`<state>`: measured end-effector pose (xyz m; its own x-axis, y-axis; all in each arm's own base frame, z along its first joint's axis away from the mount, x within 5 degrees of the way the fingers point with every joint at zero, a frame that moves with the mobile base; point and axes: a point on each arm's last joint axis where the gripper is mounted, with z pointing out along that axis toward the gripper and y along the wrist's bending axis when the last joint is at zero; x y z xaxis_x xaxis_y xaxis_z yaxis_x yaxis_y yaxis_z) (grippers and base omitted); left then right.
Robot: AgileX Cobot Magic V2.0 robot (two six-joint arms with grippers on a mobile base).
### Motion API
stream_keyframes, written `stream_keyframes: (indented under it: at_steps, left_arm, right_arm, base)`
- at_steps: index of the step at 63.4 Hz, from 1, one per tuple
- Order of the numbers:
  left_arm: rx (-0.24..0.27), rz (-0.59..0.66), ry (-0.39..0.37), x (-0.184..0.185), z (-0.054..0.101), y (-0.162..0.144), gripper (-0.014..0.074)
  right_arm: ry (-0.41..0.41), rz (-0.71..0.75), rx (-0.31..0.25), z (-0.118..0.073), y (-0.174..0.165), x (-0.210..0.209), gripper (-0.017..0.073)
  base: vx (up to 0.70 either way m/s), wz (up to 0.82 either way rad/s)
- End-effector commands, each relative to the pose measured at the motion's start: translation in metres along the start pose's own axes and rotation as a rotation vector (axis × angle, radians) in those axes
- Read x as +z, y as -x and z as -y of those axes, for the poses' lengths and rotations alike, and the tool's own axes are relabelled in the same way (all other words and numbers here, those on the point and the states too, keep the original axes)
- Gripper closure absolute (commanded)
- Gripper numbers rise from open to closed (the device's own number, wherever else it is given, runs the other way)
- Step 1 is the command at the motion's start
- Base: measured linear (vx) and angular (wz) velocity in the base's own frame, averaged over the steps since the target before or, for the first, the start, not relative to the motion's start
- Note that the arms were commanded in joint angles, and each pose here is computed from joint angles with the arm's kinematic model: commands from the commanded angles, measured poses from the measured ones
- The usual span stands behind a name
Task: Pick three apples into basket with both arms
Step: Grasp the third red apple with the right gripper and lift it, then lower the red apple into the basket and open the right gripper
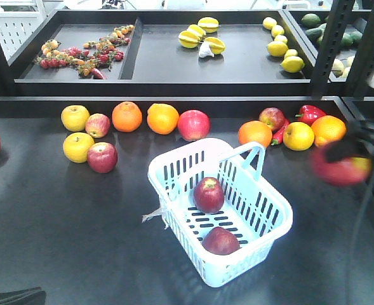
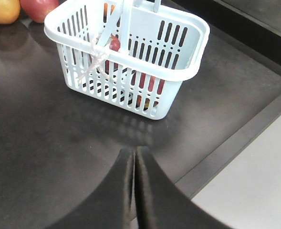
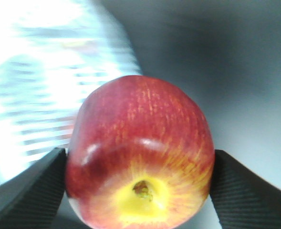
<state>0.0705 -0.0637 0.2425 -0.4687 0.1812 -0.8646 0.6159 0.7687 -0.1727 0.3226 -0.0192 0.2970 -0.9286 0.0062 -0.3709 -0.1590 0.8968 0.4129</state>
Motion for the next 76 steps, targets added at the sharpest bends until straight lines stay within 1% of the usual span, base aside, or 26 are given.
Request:
stream_keyframes:
  at_steps: [1, 11, 17, 21, 24, 29, 37, 39, 46, 51, 58, 66, 72, 76]
  left_arm:
    - [-0.023, 0.078, 0.004, -0.003, 0.001, 0.013, 0.0601]
    - [-0.023, 0.078, 0.004, -0.003, 0.001, 0.013, 0.0601]
    - [-0.023, 0.078, 0.004, -0.003, 0.001, 0.013, 0.0601]
    - [-0.023, 0.078, 0.004, -0.003, 0.001, 0.013, 0.0601]
    - [-0.023, 0.078, 0.004, -0.003, 0.001, 0.013, 0.0601]
    - [-0.023, 0.078, 0.004, -0.003, 0.001, 0.013, 0.0601]
    - [-0.023, 0.078, 0.004, -0.003, 0.001, 0.013, 0.0601]
    - [-0.023, 0.078, 0.004, -0.003, 0.001, 0.013, 0.0601]
    - [-0.023, 0.078, 0.004, -0.003, 0.001, 0.013, 0.0601]
    - [-0.023, 0.078, 0.004, -0.003, 0.001, 0.013, 0.0601]
    - [-0.023, 0.078, 0.004, -0.003, 0.001, 0.013, 0.0601]
    - [-0.023, 0.078, 0.004, -0.003, 0.001, 0.013, 0.0601]
    - [-0.023, 0.078, 0.004, -0.003, 0.001, 0.013, 0.0601]
    - [-0.023, 0.078, 0.004, -0.003, 0.001, 0.013, 0.0600]
  right_arm:
    - [0.055, 0.063, -0.101, -0.037, 0.008, -0.002, 0.0496]
    - [0.096, 0.025, -0.203, -0.077, 0.011, 0.036, 0.0494]
    - [0.106, 0.007, -0.234, -0.089, 0.011, 0.055, 0.0483]
    - [0.116, -0.010, -0.257, -0.098, 0.010, 0.069, 0.0457]
    - [0.120, -0.021, -0.281, -0.104, 0.009, 0.078, 0.0423]
    - [0.132, -0.039, -0.343, -0.115, 0.006, 0.092, 0.0342]
    - [0.141, -0.046, -0.380, -0.129, 0.002, 0.106, 0.0156]
    - [0.141, -0.043, -0.383, -0.131, 0.002, 0.108, 0.0104]
    - [0.136, -0.018, -0.379, -0.134, 0.004, 0.110, -0.0017]
    - [0.135, -0.017, -0.362, -0.134, 0.004, 0.110, -0.0060]
    - [0.131, -0.032, -0.365, -0.133, 0.003, 0.110, -0.0064]
    - [0.133, -0.038, -0.365, -0.133, 0.002, 0.110, -0.0031]
    - [0.136, -0.046, -0.365, -0.133, 0.001, 0.110, 0.0020]
    - [0.141, -0.056, -0.366, -0.134, 0.000, 0.108, 0.0081]
  base:
    - [0.00, 0.00]
    - [0.00, 0.00]
    - [0.00, 0.00]
    - [0.00, 0.00]
    - [0.00, 0.00]
    - [0.00, 0.00]
    - [0.00, 0.00]
    - [0.00, 0.00]
    - [0.00, 0.00]
    - [0.00, 0.00]
    - [0.00, 0.00]
    - [0.00, 0.00]
    - [0.00, 0.00]
    - [0.00, 0.00]
